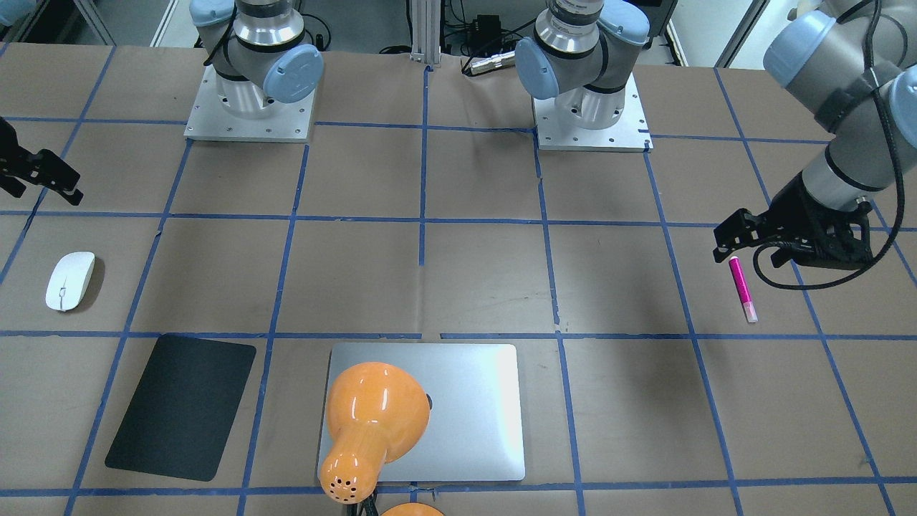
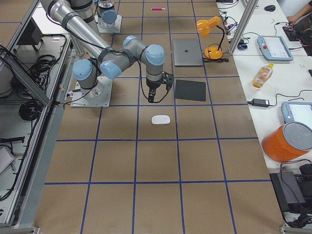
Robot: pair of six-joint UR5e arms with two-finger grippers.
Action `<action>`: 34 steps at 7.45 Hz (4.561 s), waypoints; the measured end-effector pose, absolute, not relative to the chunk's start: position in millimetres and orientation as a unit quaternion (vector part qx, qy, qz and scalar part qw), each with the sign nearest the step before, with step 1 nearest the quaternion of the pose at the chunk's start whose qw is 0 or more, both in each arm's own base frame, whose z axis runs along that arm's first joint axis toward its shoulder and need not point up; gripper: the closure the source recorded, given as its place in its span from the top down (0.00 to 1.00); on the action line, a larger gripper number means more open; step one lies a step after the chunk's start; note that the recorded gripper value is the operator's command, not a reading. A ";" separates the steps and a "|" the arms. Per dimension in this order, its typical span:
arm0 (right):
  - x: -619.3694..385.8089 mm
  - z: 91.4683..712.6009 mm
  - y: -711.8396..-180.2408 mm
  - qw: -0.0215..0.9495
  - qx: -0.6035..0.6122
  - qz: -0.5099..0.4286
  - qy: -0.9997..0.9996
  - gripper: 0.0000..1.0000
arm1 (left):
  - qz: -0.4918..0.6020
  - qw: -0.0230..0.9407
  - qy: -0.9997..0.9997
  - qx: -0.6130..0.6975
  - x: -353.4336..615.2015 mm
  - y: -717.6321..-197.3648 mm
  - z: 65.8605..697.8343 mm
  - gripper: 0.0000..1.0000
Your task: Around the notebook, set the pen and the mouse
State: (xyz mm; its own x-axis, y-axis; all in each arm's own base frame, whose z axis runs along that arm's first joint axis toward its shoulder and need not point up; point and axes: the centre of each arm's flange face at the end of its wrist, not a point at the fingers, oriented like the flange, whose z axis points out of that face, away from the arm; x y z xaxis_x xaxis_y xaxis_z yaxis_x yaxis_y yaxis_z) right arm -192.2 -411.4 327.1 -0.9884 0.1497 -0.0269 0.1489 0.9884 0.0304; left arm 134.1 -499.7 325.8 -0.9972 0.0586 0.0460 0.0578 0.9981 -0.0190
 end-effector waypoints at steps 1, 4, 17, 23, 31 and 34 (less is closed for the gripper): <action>-203.7 308.9 -412.6 0.009 0.067 0.006 0.998 1.00 | 0.018 0.018 -0.999 -0.039 164.4 -488.1 289.2 1.00; -226.5 263.8 -430.5 -0.006 0.047 -0.013 0.999 1.00 | 0.027 0.019 -0.998 -0.059 219.6 -471.5 201.9 0.62; -214.9 187.5 -467.1 0.000 -0.019 -0.008 1.000 1.00 | -0.044 0.024 -0.998 0.049 87.3 -517.1 321.2 0.00; -220.8 172.7 -467.3 0.007 -0.040 0.003 0.999 1.00 | -0.067 0.013 -0.920 0.385 -204.0 -544.1 358.3 0.00; -225.1 169.9 -466.8 0.001 -0.033 0.013 0.999 0.41 | -0.112 -0.043 -0.792 0.598 -354.3 -486.1 167.6 0.65; -225.6 176.9 -467.5 -0.003 -0.033 0.008 0.999 0.37 | -0.098 -0.024 -0.798 0.594 -355.1 -493.3 182.2 1.00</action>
